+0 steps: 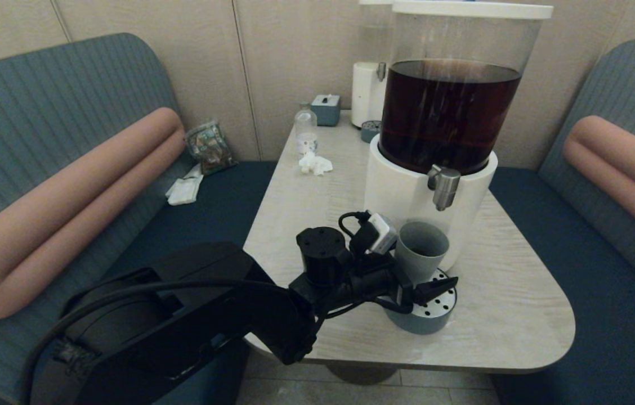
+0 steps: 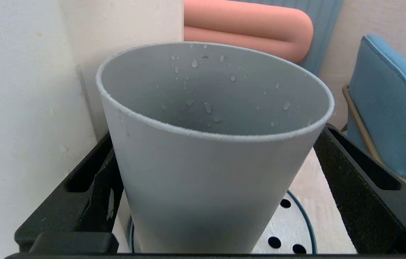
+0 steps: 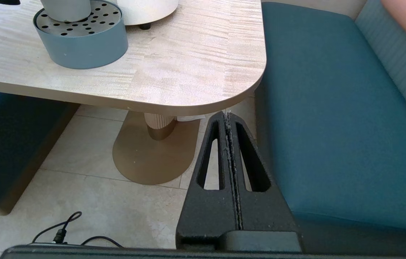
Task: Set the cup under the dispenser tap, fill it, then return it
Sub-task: Place the cup next to the water dispenser
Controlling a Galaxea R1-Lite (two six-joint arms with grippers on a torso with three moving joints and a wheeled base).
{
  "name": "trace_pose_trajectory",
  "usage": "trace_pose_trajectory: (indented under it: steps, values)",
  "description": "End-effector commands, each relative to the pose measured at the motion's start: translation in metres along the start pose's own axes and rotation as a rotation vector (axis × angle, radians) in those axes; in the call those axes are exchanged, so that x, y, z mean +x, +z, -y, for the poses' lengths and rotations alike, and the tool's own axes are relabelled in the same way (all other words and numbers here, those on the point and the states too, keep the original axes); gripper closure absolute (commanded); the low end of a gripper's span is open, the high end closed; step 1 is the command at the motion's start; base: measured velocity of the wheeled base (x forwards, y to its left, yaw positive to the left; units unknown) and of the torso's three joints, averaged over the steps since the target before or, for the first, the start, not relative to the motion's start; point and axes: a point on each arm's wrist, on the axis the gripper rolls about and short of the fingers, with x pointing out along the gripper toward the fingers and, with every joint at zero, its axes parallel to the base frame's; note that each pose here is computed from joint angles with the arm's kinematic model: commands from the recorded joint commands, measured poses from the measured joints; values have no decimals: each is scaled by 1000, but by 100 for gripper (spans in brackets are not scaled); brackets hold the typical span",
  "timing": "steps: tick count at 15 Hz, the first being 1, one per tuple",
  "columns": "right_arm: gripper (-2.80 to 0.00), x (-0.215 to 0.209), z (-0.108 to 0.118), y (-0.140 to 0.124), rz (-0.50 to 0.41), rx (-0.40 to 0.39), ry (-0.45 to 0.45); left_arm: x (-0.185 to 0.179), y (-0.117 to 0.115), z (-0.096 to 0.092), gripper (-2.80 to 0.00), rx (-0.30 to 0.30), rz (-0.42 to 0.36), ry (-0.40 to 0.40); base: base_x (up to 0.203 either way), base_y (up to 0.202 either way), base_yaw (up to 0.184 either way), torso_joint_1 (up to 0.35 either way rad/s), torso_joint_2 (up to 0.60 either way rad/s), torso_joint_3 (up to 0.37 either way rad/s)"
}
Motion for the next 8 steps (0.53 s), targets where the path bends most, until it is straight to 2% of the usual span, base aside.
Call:
trace_pose_trajectory:
  steps: [1, 8]
  values:
    - [0, 0, 0, 0, 1, -1, 1, 1, 2, 2, -280, 5, 18, -5, 0, 0, 0, 0, 0, 0]
    - [0, 0, 0, 0, 0, -1, 1, 2, 4, 4, -280, -1, 30, 2, 0, 0, 0, 0, 0, 0]
